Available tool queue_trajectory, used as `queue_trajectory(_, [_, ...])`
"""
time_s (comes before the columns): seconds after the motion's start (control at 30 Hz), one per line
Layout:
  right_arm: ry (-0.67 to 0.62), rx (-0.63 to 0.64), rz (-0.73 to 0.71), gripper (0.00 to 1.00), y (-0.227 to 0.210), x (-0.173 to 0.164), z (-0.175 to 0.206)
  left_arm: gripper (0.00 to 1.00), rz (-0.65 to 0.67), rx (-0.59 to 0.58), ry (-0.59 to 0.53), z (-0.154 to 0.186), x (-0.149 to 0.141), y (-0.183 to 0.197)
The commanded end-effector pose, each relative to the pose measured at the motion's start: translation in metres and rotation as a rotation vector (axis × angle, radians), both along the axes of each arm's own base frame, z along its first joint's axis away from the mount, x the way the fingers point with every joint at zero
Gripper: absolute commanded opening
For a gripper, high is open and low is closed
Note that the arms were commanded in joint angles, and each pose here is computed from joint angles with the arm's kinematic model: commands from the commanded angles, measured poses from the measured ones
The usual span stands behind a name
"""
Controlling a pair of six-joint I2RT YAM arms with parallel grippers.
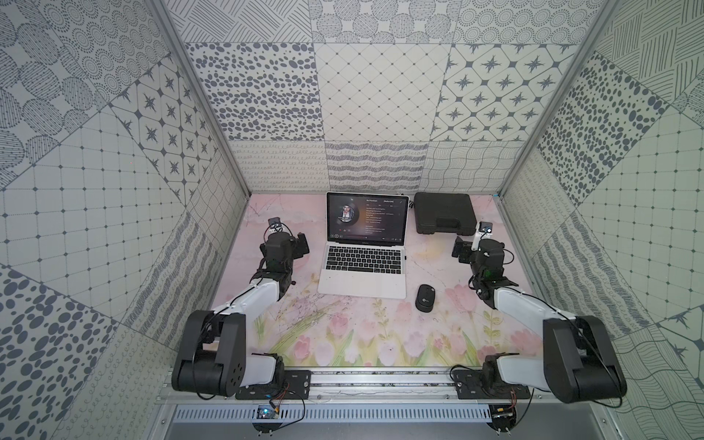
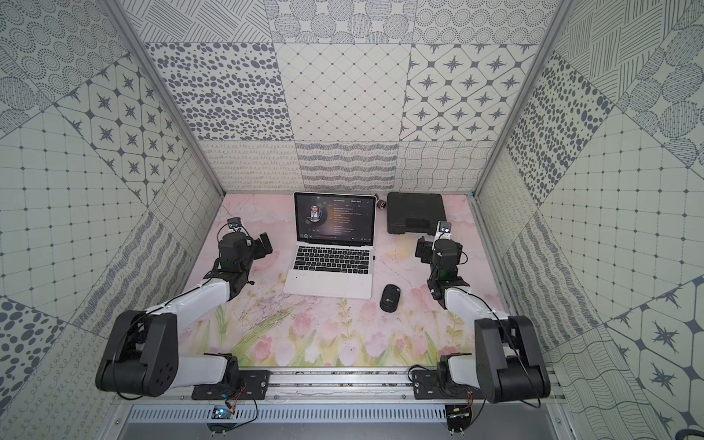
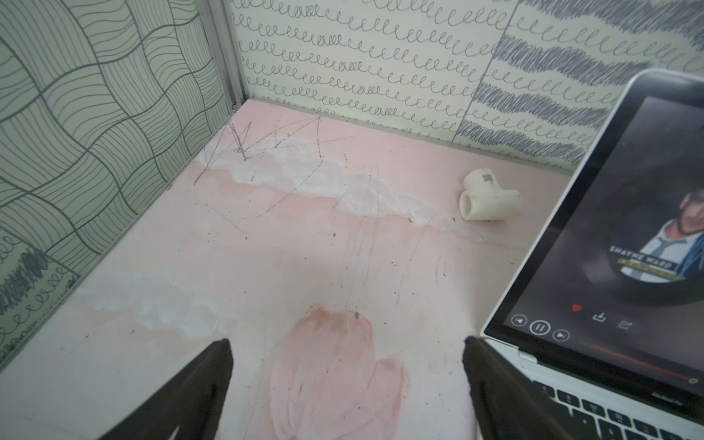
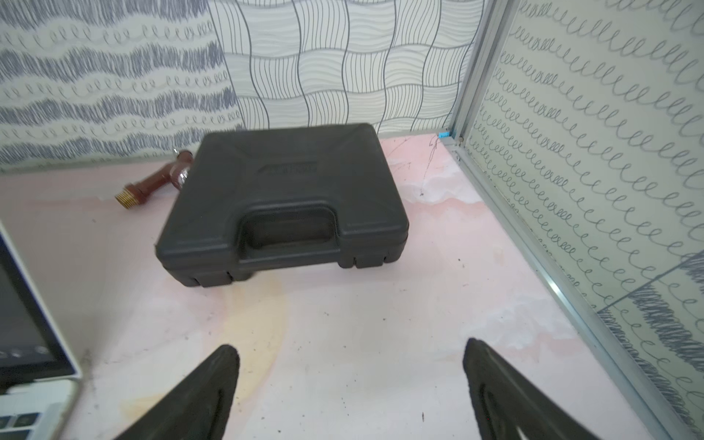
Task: Remove the wireless mouse receiver from the laptop
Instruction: Pick up the mouse from the center of the board.
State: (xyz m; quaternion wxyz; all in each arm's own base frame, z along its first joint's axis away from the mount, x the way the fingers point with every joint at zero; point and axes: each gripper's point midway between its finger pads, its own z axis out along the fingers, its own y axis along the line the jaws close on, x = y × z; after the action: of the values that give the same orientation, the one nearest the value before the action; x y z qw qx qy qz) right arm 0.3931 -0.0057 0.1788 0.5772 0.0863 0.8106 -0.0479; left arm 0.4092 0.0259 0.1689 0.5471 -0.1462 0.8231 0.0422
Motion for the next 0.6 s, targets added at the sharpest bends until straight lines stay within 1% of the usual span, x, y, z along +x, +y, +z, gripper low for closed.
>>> queue_trajectory(0.0, [0.169, 0.151, -0.048, 0.97, 0.002, -0.032, -0.001, 0.99, 0.138, -0.196, 0.179, 0.000, -0.052, 0.003])
queue_trajectory(0.03, [0.204, 0.205, -0.012, 0.97, 0.012, -0.040, 0.000, 0.99, 0.106, -0.262, 0.171, 0.009, -0.058, -0.006])
queue_trajectory(0.13, [0.330, 0.352, 0.066, 0.97, 0.038, -0.062, -0.011, 1.00, -0.084, -0.432, 0.165, 0.031, -0.064, -0.048])
queue_trajectory(0.2, [0.425, 0.399, 0.092, 0.97, 0.053, -0.079, -0.022, 0.99, -0.186, -0.505, 0.172, 0.041, -0.068, -0.072])
queue_trajectory(0.3, [0.543, 0.414, 0.108, 0.97, 0.069, -0.106, -0.034, 1.00, -0.354, -0.570, 0.179, 0.057, -0.079, -0.109])
queue_trajectory(0.33, [0.578, 0.414, 0.121, 0.97, 0.075, -0.114, -0.037, 1.00, -0.432, -0.601, 0.185, 0.062, -0.083, -0.124])
queue_trajectory(0.37, [0.610, 0.405, 0.130, 0.97, 0.081, -0.121, -0.039, 0.99, -0.516, -0.631, 0.193, 0.067, -0.089, -0.142])
queue_trajectory(0.43, [0.654, 0.373, 0.158, 0.97, 0.092, -0.131, -0.042, 1.00, -0.643, -0.652, 0.210, 0.072, -0.101, -0.167])
queue_trajectory(0.5, [0.674, 0.344, 0.233, 0.97, 0.111, -0.135, -0.042, 1.00, -0.741, -0.660, 0.232, 0.071, -0.116, -0.188])
queue_trajectory(0.57, [0.662, 0.312, 0.350, 0.97, 0.137, -0.132, -0.041, 1.00, -0.801, -0.661, 0.250, 0.066, -0.128, -0.201])
